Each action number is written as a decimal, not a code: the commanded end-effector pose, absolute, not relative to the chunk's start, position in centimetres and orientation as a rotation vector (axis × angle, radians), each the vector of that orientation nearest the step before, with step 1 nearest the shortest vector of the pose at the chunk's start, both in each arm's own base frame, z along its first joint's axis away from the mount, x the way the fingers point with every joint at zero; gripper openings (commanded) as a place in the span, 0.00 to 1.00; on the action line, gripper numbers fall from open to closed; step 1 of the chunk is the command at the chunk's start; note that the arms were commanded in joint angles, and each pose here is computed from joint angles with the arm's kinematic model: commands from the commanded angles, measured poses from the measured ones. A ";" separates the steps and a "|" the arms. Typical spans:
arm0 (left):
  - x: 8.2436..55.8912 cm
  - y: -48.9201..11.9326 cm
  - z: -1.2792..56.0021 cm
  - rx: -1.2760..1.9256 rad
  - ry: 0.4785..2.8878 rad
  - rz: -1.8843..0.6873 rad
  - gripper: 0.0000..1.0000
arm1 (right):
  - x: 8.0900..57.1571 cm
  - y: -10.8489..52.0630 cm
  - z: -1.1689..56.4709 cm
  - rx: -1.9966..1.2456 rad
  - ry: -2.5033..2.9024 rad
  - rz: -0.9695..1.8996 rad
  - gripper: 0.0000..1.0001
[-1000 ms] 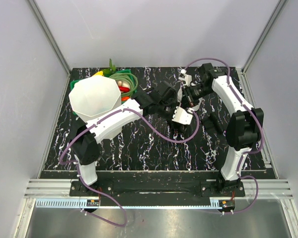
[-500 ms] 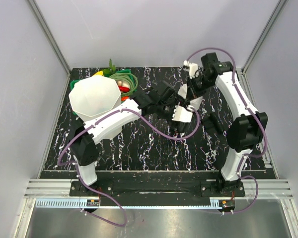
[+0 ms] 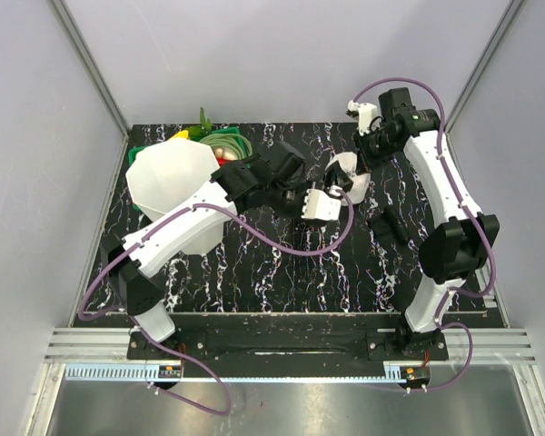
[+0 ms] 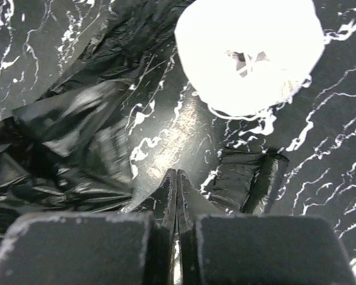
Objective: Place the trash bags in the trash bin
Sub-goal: Unfold the trash bag at the center of the board.
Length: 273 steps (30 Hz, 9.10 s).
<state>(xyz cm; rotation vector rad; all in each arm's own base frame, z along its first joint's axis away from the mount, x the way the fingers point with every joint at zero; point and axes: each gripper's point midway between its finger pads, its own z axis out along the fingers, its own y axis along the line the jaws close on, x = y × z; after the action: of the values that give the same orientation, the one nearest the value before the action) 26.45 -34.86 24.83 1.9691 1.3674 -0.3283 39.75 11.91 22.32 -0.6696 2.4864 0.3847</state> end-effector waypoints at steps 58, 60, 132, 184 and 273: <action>30.4 -33.8 24.7 1.834 1.450 -0.071 0.00 | 32.3 19.1 16.5 -0.642 2.532 1.216 0.68; 30.5 -33.7 24.8 1.834 1.450 -0.069 0.00 | 32.4 19.3 16.3 -0.637 2.534 1.228 0.68; 32.3 -38.4 35.6 0.989 1.723 -0.862 0.83 | 37.1 18.7 28.0 -0.587 2.219 0.824 0.00; 35.0 -38.1 29.3 0.886 1.903 -1.002 0.00 | 35.0 19.9 29.1 -0.648 2.075 1.022 0.01; 35.6 -36.5 31.9 1.036 1.762 -1.049 0.00 | 36.1 23.0 29.1 -0.732 2.090 1.202 0.52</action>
<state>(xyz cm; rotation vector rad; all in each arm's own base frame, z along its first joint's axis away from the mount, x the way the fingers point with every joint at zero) 36.14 -35.26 29.01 1.0303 1.8701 -0.9574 36.27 20.97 27.51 -0.6226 2.1962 1.1775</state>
